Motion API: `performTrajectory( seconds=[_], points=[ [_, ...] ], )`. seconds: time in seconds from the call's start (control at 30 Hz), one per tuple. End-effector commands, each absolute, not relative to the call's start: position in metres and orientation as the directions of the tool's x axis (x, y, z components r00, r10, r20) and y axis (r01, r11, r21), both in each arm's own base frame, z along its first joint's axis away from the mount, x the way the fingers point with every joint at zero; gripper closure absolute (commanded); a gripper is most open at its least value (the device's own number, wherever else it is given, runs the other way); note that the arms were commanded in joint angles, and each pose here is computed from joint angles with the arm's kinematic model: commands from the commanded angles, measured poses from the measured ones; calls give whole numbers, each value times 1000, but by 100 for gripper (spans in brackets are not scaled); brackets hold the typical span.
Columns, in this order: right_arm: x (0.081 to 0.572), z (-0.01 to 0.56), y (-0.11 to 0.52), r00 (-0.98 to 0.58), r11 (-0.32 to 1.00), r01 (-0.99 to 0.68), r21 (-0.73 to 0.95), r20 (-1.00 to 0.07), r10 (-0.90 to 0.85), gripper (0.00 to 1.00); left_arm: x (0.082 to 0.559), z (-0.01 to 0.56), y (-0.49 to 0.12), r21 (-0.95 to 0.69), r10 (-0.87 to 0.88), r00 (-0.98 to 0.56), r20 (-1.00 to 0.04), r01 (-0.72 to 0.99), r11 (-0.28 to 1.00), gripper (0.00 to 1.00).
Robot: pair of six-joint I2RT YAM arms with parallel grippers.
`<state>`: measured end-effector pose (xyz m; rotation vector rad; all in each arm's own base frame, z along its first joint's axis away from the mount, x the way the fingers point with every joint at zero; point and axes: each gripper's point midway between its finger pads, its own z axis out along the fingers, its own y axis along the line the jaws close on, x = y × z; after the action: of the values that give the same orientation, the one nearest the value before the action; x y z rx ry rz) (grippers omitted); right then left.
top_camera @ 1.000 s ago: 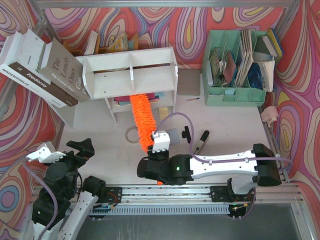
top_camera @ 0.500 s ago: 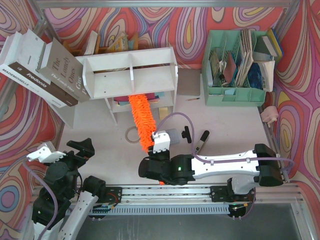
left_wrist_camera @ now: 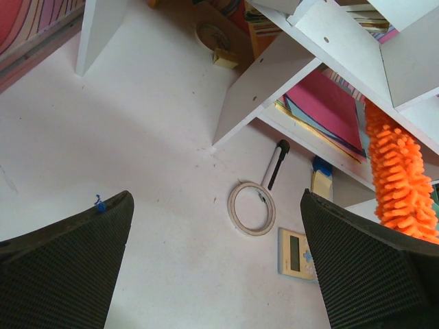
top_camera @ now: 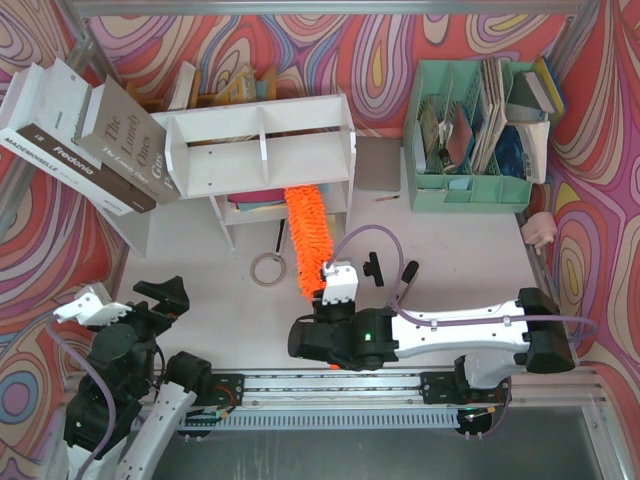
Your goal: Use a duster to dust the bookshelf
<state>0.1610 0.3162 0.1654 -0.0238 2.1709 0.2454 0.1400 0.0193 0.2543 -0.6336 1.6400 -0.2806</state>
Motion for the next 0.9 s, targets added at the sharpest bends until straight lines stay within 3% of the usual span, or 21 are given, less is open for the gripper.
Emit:
performTrajectory(
  seconds=[0.0, 0.4, 0.87],
  points=[
    [169, 176, 278, -517, 988, 14, 155, -845, 140, 100, 143, 252, 16, -523, -549, -62, -833, -233, 820, 1],
    [167, 189, 337, -522, 957, -195, 215, -848, 85, 100, 143, 252, 17, -523, -549, -59, -834, -235, 820, 2],
    [172, 185, 251, -472, 982, 54, 183, -861, 186, 100, 143, 253, 16, -525, -551, -59, -833, -229, 819, 2]
  ],
)
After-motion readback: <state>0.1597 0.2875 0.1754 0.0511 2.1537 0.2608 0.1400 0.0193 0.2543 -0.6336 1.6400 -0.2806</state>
